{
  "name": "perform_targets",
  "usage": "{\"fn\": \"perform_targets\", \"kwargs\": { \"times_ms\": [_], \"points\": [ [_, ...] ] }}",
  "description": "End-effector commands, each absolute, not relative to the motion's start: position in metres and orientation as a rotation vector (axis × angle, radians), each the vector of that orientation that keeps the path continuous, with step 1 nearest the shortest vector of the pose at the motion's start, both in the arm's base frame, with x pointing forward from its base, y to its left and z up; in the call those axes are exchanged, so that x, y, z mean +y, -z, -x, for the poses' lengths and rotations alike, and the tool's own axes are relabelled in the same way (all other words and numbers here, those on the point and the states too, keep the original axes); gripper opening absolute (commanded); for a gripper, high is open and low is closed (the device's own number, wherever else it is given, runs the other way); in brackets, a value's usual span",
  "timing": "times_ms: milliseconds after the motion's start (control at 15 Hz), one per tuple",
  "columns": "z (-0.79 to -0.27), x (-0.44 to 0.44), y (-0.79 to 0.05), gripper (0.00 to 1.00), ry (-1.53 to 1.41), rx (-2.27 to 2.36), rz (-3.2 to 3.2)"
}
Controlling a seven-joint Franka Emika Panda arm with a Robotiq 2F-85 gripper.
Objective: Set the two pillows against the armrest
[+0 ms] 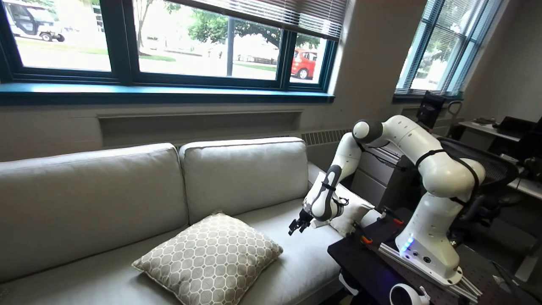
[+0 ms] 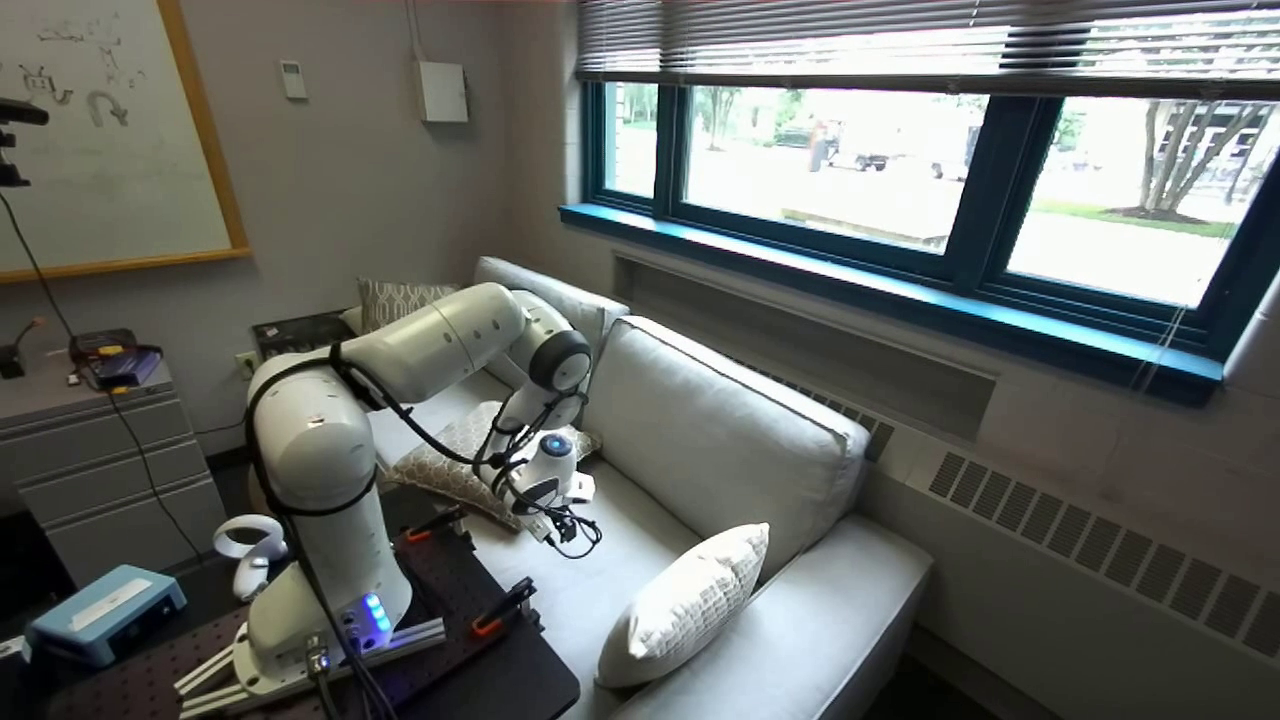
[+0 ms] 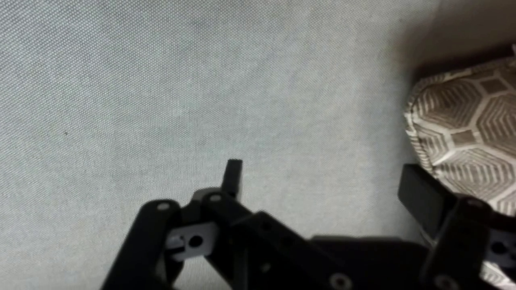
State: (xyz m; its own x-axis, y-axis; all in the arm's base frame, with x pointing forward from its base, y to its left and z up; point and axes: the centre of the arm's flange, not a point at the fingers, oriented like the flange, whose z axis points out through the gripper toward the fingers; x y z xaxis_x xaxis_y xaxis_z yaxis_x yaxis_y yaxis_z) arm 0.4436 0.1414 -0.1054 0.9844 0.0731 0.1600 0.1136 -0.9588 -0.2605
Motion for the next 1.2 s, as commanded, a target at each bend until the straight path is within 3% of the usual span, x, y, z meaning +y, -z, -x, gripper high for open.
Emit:
{"fn": "perform_targets", "kwargs": {
  "times_ms": [0,400,800,1133],
  "points": [
    [-0.448,0.132,0.097,1.0,0.257,-0.133,2.831],
    [-0.554,0.168,0.067,1.0,0.372,-0.17,2.733],
    [-0.68,0.225,0.038,1.0,0.257,-0.173,2.632],
    [-0.714,0.241,0.059,1.0,0.02,-0.213,2.54]
  ]
}}
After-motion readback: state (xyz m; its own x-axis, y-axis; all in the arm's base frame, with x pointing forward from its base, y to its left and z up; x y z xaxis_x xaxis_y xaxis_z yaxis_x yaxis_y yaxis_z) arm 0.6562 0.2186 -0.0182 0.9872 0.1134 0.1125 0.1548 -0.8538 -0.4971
